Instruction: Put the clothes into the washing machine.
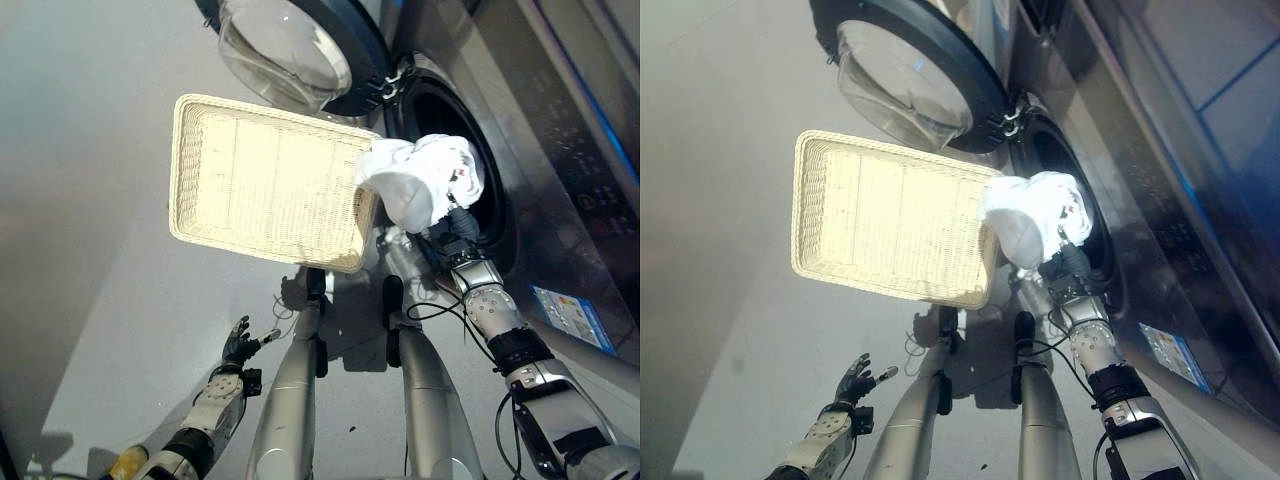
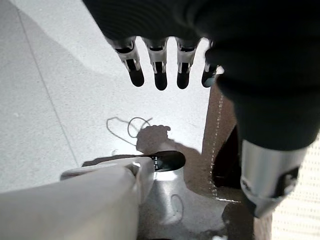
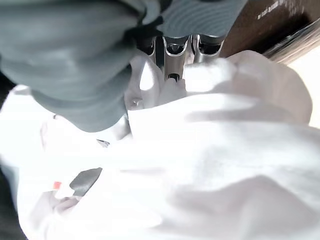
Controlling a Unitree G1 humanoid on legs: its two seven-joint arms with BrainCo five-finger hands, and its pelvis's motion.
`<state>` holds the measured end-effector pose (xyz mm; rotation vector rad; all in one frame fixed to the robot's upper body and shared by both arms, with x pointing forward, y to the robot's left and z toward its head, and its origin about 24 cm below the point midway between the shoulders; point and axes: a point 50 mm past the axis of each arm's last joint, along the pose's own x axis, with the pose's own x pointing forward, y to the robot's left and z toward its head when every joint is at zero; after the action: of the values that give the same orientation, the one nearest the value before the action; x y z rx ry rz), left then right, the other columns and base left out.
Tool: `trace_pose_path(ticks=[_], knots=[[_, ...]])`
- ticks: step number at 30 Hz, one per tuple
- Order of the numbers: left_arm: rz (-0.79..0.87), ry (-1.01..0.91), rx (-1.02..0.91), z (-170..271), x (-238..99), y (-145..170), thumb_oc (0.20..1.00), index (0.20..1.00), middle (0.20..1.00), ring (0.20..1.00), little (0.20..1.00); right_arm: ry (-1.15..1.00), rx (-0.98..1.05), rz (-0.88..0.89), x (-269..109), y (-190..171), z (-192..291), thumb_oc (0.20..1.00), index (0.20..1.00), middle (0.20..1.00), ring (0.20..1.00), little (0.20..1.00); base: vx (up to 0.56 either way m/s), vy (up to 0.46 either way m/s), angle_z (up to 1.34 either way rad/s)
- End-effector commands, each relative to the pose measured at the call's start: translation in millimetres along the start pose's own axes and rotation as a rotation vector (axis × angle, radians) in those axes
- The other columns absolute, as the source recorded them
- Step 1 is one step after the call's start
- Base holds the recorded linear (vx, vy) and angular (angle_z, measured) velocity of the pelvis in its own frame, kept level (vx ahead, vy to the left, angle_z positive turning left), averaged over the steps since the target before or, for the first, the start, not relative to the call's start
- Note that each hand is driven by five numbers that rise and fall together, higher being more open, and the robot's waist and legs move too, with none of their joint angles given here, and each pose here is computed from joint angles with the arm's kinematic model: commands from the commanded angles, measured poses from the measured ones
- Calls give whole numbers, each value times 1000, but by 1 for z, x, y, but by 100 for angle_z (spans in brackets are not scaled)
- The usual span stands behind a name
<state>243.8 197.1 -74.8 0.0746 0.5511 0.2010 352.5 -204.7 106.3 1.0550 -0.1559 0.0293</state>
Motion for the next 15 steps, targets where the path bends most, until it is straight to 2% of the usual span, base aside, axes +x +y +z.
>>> trace_pose_path(ticks=[1, 4, 8, 15], knots=[[70, 26, 14, -12, -3, 14, 1000, 1000, 1000, 1000, 1000, -195, 182, 164, 5, 34, 32, 200, 200, 200, 200, 200, -5, -3, -22], [74, 26, 17, -10, -1, 13, 1000, 1000, 1000, 1000, 1000, -311, 220, 52, 7, 23, 50, 200, 200, 200, 200, 200, 1, 3, -9], [70, 24, 15, -6, 2, 10, 1000, 1000, 1000, 1000, 1000, -364, 221, -33, 12, 18, 60, 200, 200, 200, 200, 200, 11, 6, -6], [37, 12, 29, 1, 4, 0, 1000, 1000, 1000, 1000, 1000, -376, 99, -111, 31, 28, 80, 200, 200, 200, 200, 200, 30, -20, -4]])
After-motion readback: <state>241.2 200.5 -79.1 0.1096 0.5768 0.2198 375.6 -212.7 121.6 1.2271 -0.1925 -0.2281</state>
